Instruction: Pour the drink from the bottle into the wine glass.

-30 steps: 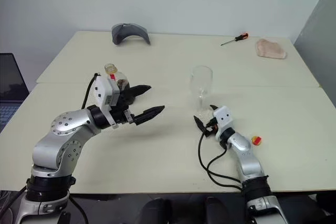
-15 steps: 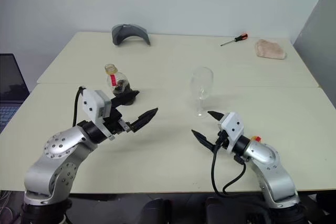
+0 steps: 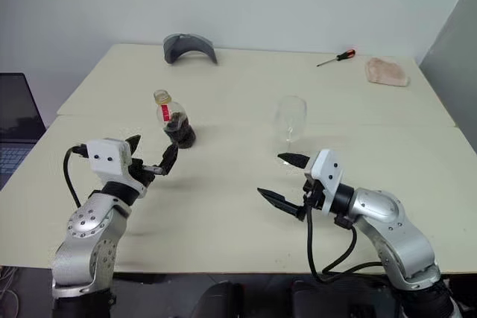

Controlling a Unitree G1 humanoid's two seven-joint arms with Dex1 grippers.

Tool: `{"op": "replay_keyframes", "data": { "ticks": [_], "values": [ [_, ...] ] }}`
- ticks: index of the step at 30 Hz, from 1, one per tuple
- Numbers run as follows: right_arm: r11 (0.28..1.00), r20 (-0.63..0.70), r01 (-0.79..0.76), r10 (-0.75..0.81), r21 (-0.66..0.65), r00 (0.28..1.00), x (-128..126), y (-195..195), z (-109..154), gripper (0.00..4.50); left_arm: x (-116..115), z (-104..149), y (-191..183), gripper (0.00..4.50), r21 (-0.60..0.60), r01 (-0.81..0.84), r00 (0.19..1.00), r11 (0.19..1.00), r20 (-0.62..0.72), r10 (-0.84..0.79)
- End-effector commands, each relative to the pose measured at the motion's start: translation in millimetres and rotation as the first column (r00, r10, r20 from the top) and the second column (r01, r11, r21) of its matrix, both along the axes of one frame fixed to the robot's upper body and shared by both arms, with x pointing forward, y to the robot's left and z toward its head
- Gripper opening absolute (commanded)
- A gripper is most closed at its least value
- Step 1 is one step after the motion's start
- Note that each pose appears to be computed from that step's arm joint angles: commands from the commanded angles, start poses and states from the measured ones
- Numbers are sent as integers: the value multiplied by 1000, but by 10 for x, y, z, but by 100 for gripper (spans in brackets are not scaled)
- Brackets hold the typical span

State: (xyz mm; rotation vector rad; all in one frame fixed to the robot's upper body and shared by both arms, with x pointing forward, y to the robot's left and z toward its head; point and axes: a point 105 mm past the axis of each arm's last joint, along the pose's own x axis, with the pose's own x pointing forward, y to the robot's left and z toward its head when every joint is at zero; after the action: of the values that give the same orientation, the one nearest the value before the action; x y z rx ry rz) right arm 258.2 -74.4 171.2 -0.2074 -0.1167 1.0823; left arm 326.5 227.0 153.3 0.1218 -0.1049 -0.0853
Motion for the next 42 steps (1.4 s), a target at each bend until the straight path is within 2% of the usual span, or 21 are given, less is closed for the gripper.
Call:
{"op": "replay_keyframes", "data": {
  "ticks": [1, 18, 32, 42],
  "values": [
    [999, 37, -40, 40, 8, 999, -18, 75, 99, 445, 140, 46, -26, 450, 40, 5, 1000, 999, 17, -6],
    [996, 53, -85, 85, 1, 995, -72, 140, 222, 445, 570, -171, 45, 450, 8, 34, 997, 999, -75, -34],
    [997, 64, -72, 72, 8, 995, -58, 186, 246, 445, 852, -107, -6, 450, 9, 74, 996, 997, -55, -74],
    [998, 74, -64, 63, 13, 995, -30, 204, 262, 445, 1067, -9, -155, 450, -58, 85, 996, 995, -24, -86]
  ]
}}
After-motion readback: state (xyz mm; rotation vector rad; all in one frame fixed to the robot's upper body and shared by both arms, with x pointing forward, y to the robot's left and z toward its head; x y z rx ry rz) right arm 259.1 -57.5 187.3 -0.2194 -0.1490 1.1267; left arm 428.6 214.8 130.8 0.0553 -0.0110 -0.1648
